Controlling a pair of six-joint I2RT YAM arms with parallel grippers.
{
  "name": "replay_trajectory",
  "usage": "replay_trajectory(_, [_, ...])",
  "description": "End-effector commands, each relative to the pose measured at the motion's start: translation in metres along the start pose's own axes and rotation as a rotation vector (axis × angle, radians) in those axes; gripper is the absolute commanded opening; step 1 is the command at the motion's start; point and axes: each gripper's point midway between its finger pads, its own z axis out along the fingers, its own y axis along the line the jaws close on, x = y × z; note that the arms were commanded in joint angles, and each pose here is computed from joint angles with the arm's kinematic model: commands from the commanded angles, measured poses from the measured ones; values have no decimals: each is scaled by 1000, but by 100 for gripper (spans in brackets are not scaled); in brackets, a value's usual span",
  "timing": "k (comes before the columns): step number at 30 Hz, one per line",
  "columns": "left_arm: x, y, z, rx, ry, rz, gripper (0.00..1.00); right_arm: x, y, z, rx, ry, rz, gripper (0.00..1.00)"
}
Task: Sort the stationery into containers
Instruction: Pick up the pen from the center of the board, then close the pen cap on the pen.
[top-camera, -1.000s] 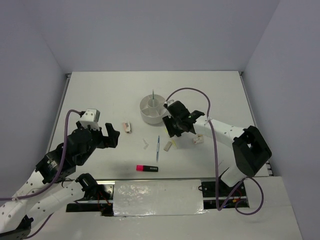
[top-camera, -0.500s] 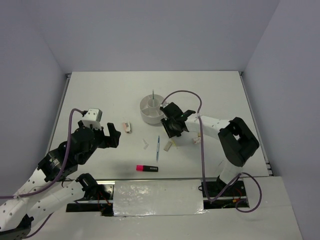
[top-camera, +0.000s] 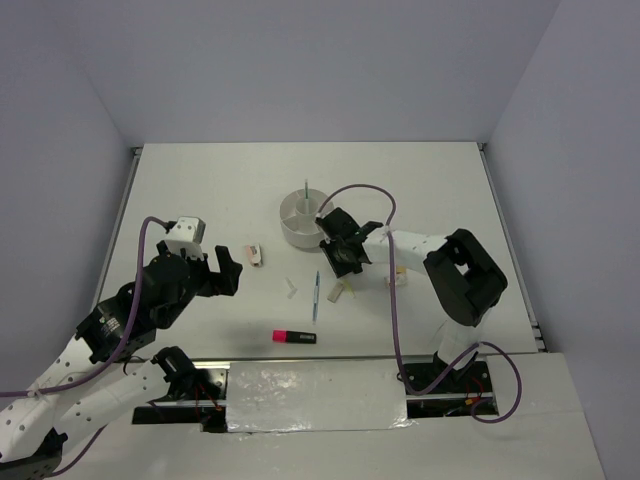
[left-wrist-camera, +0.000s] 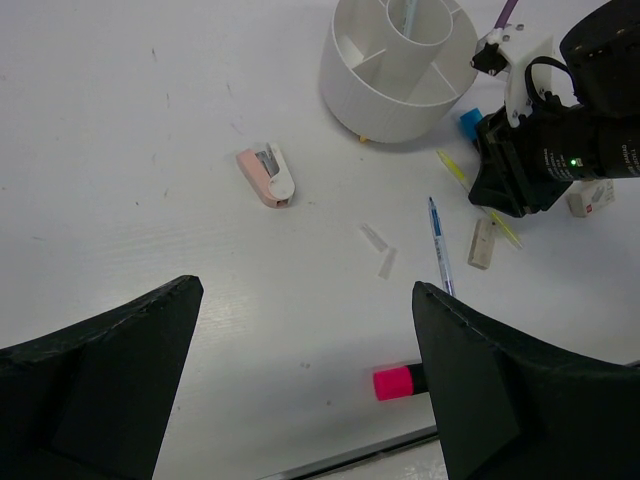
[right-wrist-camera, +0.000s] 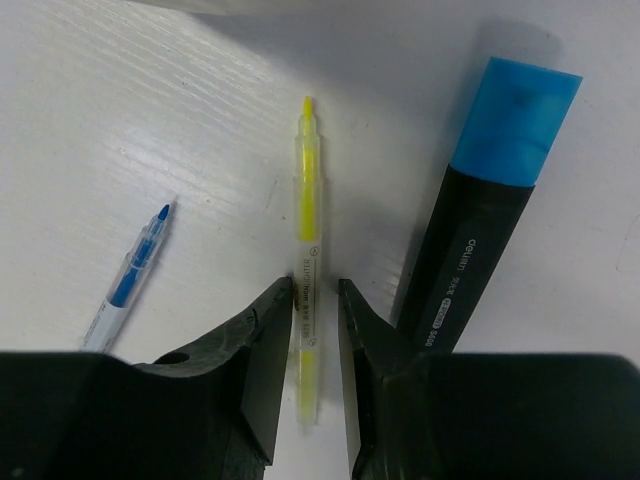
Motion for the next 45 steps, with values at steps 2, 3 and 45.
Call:
replay_trajectory(2, [-11,-5,-1,18,-30,-23,99,-11,1,2,26,-38,-12,31])
replay_trajectory(3, [-10,-6,-1,19,-28,-22,99,-11,0,2,26,-35,-14,31])
replay_trajectory(45, [64,-51,98,-83,314,-121,98,-27,-19,-185,-22,-408,181,3])
